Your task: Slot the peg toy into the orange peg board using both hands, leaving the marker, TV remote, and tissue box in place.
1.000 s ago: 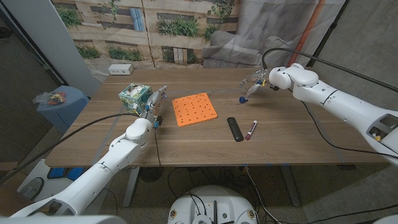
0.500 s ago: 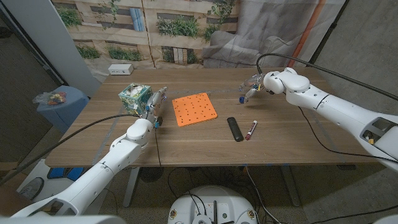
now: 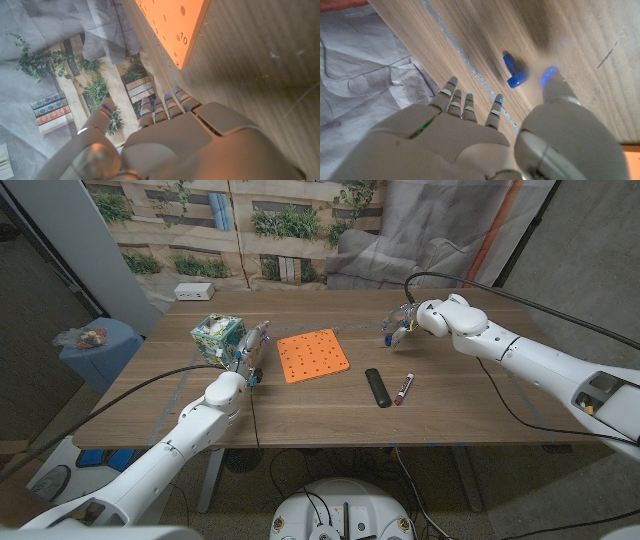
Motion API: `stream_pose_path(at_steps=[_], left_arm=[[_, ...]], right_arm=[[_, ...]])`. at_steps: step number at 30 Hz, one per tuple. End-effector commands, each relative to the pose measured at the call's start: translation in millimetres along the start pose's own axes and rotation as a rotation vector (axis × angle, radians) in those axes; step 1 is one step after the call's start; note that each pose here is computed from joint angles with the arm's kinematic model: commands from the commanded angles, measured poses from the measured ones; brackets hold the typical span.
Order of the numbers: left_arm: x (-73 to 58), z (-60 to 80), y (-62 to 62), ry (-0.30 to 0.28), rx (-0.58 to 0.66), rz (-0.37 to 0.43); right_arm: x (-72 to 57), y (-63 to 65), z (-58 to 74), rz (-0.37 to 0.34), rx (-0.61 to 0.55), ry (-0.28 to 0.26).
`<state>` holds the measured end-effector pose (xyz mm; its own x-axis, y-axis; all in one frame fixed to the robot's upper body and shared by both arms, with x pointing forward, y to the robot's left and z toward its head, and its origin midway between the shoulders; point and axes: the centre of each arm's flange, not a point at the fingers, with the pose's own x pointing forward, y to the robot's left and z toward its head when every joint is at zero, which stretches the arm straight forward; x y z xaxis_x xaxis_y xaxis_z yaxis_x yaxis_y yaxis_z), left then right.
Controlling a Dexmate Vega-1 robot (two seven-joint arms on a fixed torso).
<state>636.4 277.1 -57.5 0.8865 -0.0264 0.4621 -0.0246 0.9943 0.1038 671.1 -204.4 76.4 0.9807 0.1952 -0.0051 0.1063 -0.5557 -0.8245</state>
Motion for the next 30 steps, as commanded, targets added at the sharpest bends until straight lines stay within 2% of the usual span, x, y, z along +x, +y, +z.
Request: stream_pose_path(at_steps=[1, 17, 19, 30], left_arm=[[-4.2, -4.6, -2.2, -0.002, -0.016, -0.006], [-7.9, -8.9, -3.9, 0.008, -0.025, -0.003], [-7.8, -8.9, -4.3, 0.009, -0.023, -0.004], [-7.0, -9.2, -5.2, 0.016, -0.022, -0.001]], right_arm=[[5.0, -2.4, 3.1, 0.001, -0.078, 0.015], [9.8, -1.3, 8.4, 0.013, -0.112, 0.012], [10.9, -1.7, 6.8, 0.018, -0.066, -0.003], [15.8, -1.5, 6.2, 0.022, -0.072, -0.002]])
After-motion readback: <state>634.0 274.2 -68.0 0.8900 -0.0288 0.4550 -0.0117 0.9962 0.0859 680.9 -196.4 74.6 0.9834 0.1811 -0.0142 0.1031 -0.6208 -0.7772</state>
